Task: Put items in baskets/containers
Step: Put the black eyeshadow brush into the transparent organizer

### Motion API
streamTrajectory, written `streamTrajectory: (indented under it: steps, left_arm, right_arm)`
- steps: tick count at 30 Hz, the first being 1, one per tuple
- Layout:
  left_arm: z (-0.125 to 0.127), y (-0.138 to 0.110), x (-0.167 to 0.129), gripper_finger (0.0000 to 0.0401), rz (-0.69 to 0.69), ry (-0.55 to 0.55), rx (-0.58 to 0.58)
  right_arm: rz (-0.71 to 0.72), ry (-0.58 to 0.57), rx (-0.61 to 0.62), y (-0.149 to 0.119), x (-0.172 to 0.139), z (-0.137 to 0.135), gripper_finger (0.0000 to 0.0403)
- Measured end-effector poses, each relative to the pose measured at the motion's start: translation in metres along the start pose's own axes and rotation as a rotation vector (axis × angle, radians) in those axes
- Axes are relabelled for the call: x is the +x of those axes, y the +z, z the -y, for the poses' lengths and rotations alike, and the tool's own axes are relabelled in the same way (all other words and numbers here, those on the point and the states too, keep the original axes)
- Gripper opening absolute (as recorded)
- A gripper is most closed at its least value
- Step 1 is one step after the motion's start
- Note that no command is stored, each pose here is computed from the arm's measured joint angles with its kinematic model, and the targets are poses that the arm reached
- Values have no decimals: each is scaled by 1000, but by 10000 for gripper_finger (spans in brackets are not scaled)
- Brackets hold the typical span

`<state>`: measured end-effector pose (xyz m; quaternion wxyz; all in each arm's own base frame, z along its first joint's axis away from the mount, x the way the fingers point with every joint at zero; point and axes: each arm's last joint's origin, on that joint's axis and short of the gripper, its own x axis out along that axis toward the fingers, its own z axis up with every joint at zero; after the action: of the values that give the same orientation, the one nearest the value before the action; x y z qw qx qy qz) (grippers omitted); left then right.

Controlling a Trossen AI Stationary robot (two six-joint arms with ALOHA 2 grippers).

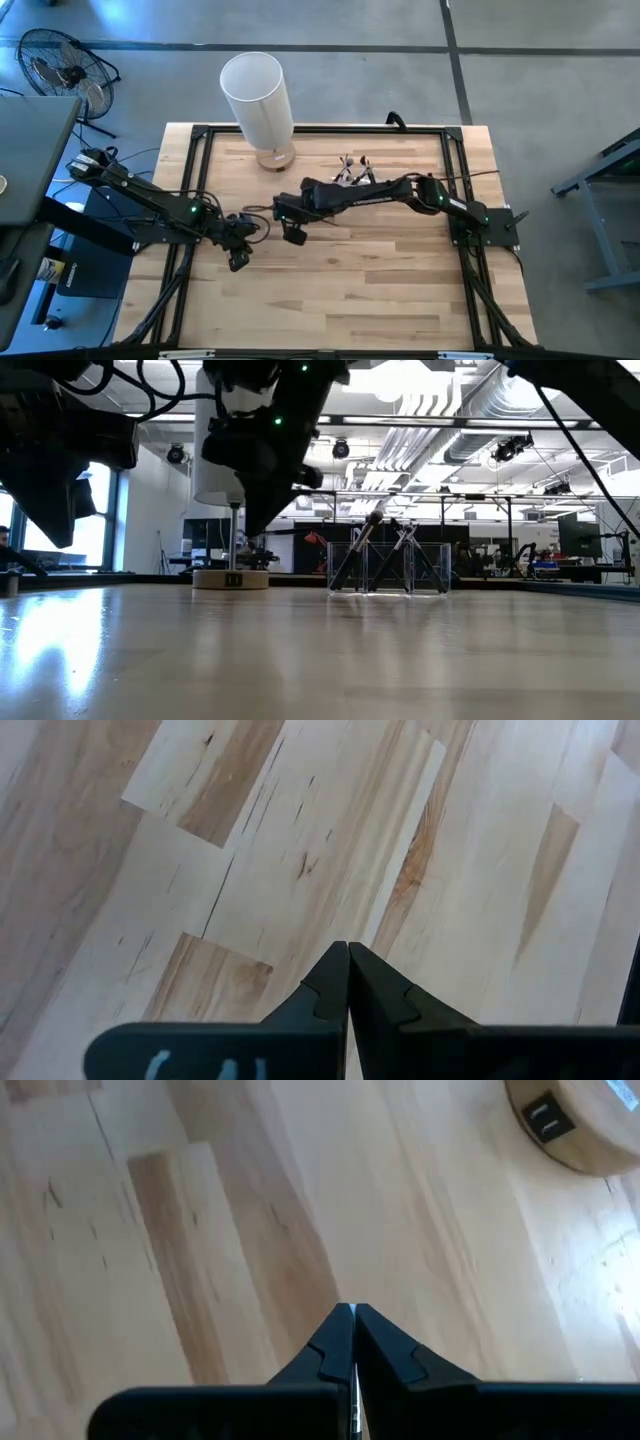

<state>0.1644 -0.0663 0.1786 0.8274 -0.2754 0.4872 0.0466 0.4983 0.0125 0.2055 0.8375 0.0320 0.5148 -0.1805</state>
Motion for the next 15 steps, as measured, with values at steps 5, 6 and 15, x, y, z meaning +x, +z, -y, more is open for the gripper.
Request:
streamTrajectory:
  steps: [5, 6, 15]
  left_arm:
    - [0, 0, 0, 0, 2, -2, 0]
    - [0, 0, 0, 0, 2, -3, 0]
    - [5, 4, 0, 0, 45, -45, -2]
  right_arm:
    - [-19, -22, -14, -13, -10, -14, 0]
    - [-24, -22, -7, -19, -12, -15, 0]
    - [197, 16, 227, -89, -74, 10, 0]
